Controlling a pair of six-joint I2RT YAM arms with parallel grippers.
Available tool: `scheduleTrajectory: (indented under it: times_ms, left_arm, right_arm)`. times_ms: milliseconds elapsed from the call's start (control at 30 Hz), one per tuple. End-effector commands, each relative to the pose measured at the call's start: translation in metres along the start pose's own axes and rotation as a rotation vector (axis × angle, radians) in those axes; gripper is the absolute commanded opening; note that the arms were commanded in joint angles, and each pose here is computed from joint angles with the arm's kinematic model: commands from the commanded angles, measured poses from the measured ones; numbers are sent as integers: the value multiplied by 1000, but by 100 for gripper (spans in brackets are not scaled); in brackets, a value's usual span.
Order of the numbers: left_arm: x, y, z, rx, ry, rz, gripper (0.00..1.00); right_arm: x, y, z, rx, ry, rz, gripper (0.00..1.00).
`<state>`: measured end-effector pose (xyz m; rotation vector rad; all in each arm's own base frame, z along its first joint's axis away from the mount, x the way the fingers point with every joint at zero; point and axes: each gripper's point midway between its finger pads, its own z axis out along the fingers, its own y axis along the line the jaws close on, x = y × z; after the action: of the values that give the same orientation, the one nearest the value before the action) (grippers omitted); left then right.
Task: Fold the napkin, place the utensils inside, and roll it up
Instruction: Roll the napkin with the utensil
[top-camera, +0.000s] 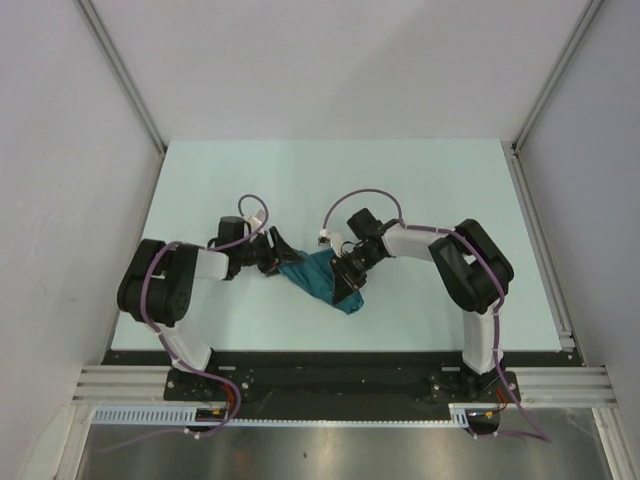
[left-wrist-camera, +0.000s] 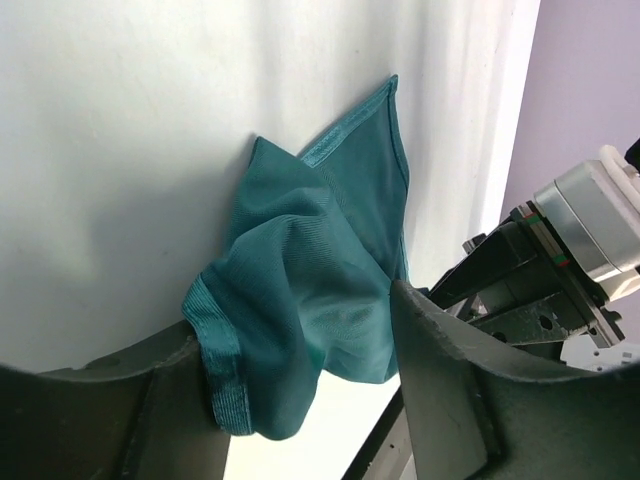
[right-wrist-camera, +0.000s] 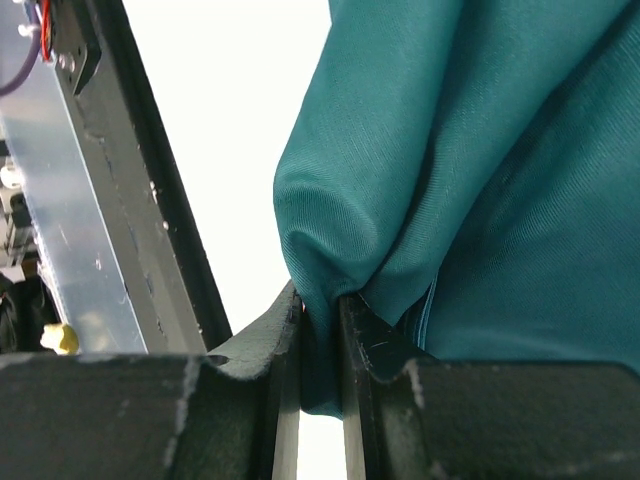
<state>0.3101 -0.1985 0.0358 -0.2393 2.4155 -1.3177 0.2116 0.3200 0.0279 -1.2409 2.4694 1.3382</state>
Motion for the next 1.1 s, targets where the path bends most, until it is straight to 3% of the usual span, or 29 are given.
scheduleTrajectory:
  times_ms: [0, 100, 133, 200, 267, 367, 467, 500, 533, 800, 900, 1067]
  left_arm:
    - [15, -2, 6, 7, 67, 32, 58]
    - [24, -2, 7, 7, 92, 35, 41]
    - [28, -1, 8, 6, 102, 33, 29]
    - [34, 0, 10, 3, 117, 33, 18]
    - [37, 2, 10, -3, 122, 27, 1]
    - [36, 6, 10, -32, 111, 28, 0]
    - [31, 9, 8, -71, 99, 29, 0]
    - [30, 9, 8, -82, 96, 27, 0]
    - [25, 9, 8, -96, 85, 33, 0]
    - [21, 14, -2, -226, 112, 19, 0]
    - [20, 18, -4, -260, 121, 3, 0]
    - [22, 20, -4, -285, 153, -12, 0]
  right_arm:
    - [25, 18, 4, -59, 69, -33, 0]
    - [25, 20, 3, -68, 66, -43, 0]
    - [25, 19, 4, -68, 68, -41, 0]
    - [26, 15, 5, -59, 74, -26, 0]
    - [25, 13, 3, -49, 69, -9, 0]
    - [16, 13, -5, -37, 40, 4, 6]
    - [1, 15, -19, -1, 0, 5, 34]
    - [-4, 16, -24, 13, -14, 8, 49]
    - [-13, 20, -33, 34, -35, -8, 55]
    - [-73, 37, -78, 258, -205, -136, 70]
    - [-85, 34, -72, 439, -233, -227, 71]
    - [-79, 47, -37, 563, -228, -330, 72]
